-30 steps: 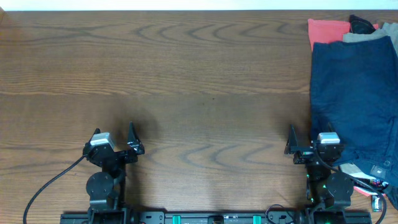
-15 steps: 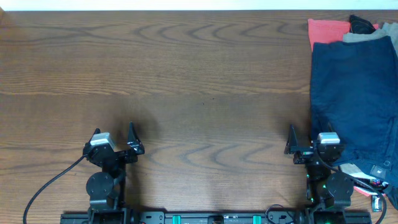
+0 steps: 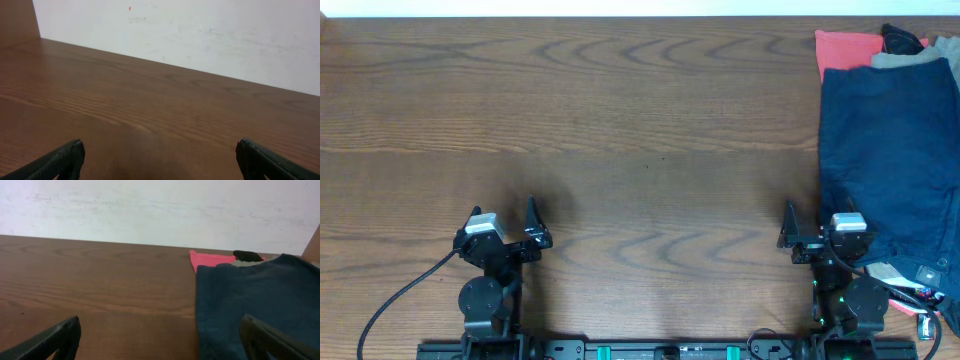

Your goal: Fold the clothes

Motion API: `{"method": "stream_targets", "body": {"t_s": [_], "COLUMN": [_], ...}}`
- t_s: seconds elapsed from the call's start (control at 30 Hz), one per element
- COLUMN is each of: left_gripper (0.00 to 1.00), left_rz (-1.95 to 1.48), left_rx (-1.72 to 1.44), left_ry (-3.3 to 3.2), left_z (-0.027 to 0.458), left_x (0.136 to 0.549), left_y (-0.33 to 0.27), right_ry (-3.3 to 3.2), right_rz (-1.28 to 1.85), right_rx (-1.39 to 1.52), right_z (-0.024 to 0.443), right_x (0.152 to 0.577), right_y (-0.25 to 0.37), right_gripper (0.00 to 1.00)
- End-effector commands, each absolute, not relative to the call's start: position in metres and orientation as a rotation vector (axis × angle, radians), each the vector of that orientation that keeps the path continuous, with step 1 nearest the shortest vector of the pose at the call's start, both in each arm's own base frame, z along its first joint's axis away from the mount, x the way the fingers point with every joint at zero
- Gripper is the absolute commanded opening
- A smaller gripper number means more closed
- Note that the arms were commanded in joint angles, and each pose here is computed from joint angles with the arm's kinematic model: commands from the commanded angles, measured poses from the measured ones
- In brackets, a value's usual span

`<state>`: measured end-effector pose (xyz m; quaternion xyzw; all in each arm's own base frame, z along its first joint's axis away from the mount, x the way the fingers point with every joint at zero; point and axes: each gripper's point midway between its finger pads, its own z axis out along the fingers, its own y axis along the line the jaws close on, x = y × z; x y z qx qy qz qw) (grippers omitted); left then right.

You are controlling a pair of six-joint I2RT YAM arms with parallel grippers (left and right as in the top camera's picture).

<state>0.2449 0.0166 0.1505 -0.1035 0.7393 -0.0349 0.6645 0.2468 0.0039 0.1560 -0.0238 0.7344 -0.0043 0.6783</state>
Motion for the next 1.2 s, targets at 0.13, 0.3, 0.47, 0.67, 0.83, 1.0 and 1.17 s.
{"method": "stream_targets", "body": {"t_s": [0.13, 0.3, 0.47, 0.67, 0.83, 1.0, 1.17], "left_gripper": [0.98, 0.98, 0.98, 0.98, 0.98, 0.97, 0.98], "left_rz": [-0.043, -0.043, -0.043, -0.043, -0.043, -0.044, -0.068], "left_rx": [-0.277, -0.277, -0.277, -0.277, -0.277, -0.277, -0.263], "left_ry": [1.725, 1.725, 1.725, 1.725, 1.725, 1.724, 1.732], "left_z": [0.132, 0.132, 0.132, 0.132, 0.132, 0.1322, 0.1311], "left_x": [0.2429, 0.2429, 0.2429, 0.2429, 0.2429, 0.243, 0.2435], "left_y": [0.024, 0.024, 0.024, 0.024, 0.024, 0.0239, 0.0196], "right_ry": [1.655, 1.655, 1.655, 1.655, 1.655, 1.655, 1.648], "right_rz": [-0.005, -0.005, -0.005, -0.005, -0.005, -0.001, 0.071], "right_rx": [-0.084, -0.084, -0.084, -0.084, -0.084, -0.083, -0.031], "right_z": [0.154, 0.1539, 0.154, 0.154, 0.154, 0.154, 0.1563], "right_x": [0.2467, 0.2467, 0.2467, 0.2467, 0.2467, 0.2467, 0.2467], "right_y": [0.0085, 0.0085, 0.0085, 0.0086, 0.0085, 0.0088, 0.0116], "right_gripper": [0.99, 0.99, 0.99, 0.99, 0.99, 0.99, 0.99]}}
